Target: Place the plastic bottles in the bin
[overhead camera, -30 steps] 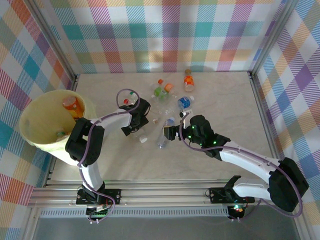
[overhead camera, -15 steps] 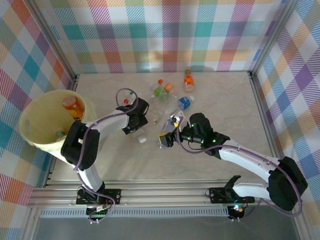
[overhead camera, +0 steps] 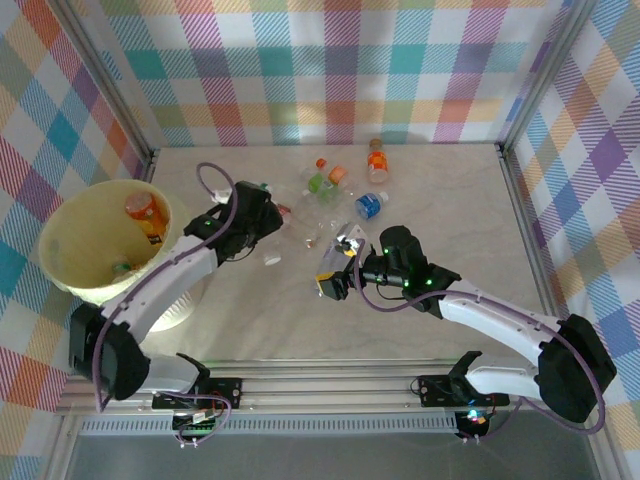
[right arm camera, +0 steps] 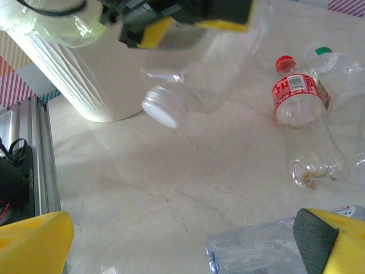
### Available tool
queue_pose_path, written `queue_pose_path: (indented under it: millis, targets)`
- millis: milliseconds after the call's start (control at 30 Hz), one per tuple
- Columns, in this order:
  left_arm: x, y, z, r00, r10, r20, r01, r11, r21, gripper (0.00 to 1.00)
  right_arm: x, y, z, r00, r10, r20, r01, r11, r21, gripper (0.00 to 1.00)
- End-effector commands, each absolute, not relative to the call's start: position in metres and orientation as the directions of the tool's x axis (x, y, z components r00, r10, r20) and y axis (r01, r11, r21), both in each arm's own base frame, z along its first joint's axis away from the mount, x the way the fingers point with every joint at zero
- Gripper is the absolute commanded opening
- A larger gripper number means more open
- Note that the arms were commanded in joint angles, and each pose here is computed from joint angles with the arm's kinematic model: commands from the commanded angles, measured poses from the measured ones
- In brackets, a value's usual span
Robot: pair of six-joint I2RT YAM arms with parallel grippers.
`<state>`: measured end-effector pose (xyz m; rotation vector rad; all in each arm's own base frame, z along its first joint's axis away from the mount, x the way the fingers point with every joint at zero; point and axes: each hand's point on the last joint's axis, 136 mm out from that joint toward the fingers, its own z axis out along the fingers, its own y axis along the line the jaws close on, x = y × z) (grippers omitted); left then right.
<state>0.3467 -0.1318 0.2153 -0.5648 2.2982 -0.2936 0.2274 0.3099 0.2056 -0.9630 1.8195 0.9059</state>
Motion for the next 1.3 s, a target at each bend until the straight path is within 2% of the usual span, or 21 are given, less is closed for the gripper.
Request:
queue_pose_path:
  millis: [0,167,367,500,633,767,933,1133,1267]
  targets:
    - [0.338,-0.115,0.276,-0.538,-0.468,-0.702,-0.250,0.883,-0.397,0.78,0.229,0.314,0.230,-0.279,-0.204,-0.938,-0.890,0.423,0.172,1.00]
    - [0.309,-0.086,0.355,-0.370,-0.493,-0.788,-0.192,0.870,-0.455,0.78,0.236,0.316,0.228,-0.300,-0.190,-0.935,-0.874,0.447,0.189,1.00]
    - [0.261,-0.041,0.429,-0.136,-0.539,-0.832,-0.147,0.841,-0.521,0.78,0.243,0.321,0.225,-0.316,-0.188,-0.930,-0.865,0.460,0.201,1.00]
    - [0.227,0.015,0.440,0.020,-0.524,-0.852,-0.330,0.801,-0.500,0.77,0.246,0.327,0.226,-0.327,-0.185,-0.927,-0.866,0.452,0.215,1.00]
    - [0.197,0.062,0.443,0.123,-0.438,-0.891,-0.530,0.730,-0.432,0.76,0.248,0.333,0.226,-0.343,-0.183,-0.921,-0.868,0.437,0.236,1.00]
    - [0.184,0.083,0.442,0.156,-0.349,-0.924,-0.654,0.664,-0.361,0.74,0.248,0.338,0.226,-0.357,-0.182,-0.916,-0.871,0.419,0.256,1.00]
    - [0.184,0.094,0.441,0.132,-0.255,-0.958,-0.754,0.602,-0.264,0.74,0.247,0.343,0.226,-0.380,-0.176,-0.908,-0.869,0.403,0.286,1.00]
    - [0.199,0.102,0.425,0.048,-0.259,-0.965,-0.787,0.585,-0.196,0.73,0.246,0.344,0.225,-0.394,-0.171,-0.903,-0.866,0.398,0.303,1.00]
    - [0.211,0.115,0.402,-0.032,-0.320,-0.947,-0.810,0.564,-0.163,0.72,0.245,0.343,0.223,-0.399,-0.174,-0.900,-0.865,0.398,0.306,1.00]
